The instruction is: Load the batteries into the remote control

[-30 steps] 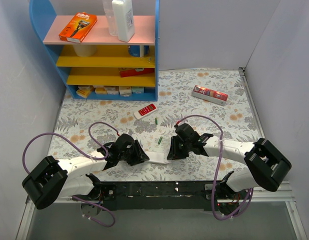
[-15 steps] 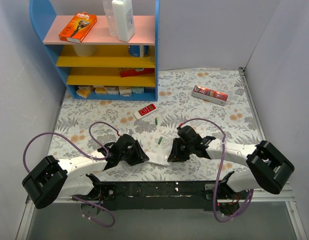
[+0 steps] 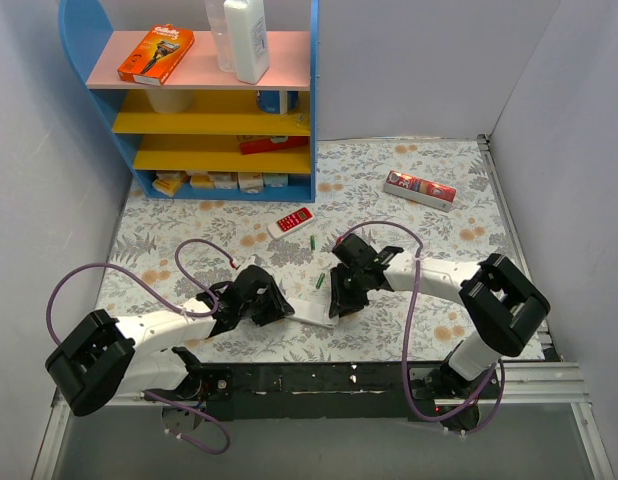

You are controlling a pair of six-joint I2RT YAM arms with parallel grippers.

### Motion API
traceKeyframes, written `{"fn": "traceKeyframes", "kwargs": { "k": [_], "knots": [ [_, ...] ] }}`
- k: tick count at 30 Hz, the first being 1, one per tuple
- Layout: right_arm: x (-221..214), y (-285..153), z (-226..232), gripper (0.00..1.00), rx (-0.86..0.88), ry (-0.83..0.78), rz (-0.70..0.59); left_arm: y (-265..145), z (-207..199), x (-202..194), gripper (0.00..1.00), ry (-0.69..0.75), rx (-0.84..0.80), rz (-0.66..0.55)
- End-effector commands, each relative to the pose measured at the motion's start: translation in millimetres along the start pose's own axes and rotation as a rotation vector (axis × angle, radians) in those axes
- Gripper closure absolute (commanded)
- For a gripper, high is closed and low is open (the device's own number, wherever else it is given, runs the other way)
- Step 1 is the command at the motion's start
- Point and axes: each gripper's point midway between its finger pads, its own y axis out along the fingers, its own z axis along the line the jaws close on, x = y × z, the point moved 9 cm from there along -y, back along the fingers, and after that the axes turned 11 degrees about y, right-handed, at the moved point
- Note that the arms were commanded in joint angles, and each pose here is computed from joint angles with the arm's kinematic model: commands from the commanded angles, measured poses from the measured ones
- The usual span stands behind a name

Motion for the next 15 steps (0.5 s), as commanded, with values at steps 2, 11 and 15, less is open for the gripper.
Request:
{"fn": "traceKeyframes", "kwargs": {
  "k": [2, 11, 15],
  "knots": [
    [29, 13, 44, 0.99, 0.174, -0.156, -0.125, 5, -32, 3, 0.67, -0.031, -0.149, 0.018],
    [-11, -4, 8, 0.99, 0.246, 0.088, -0.123, 5, -22, -4, 0.68, -0.074, -0.139, 0.015],
    [-9, -9, 12, 0.99, 0.308, 0.146, -0.167, 5, -24, -5, 0.72, -0.068, -0.146, 0.030]
  ]
}}
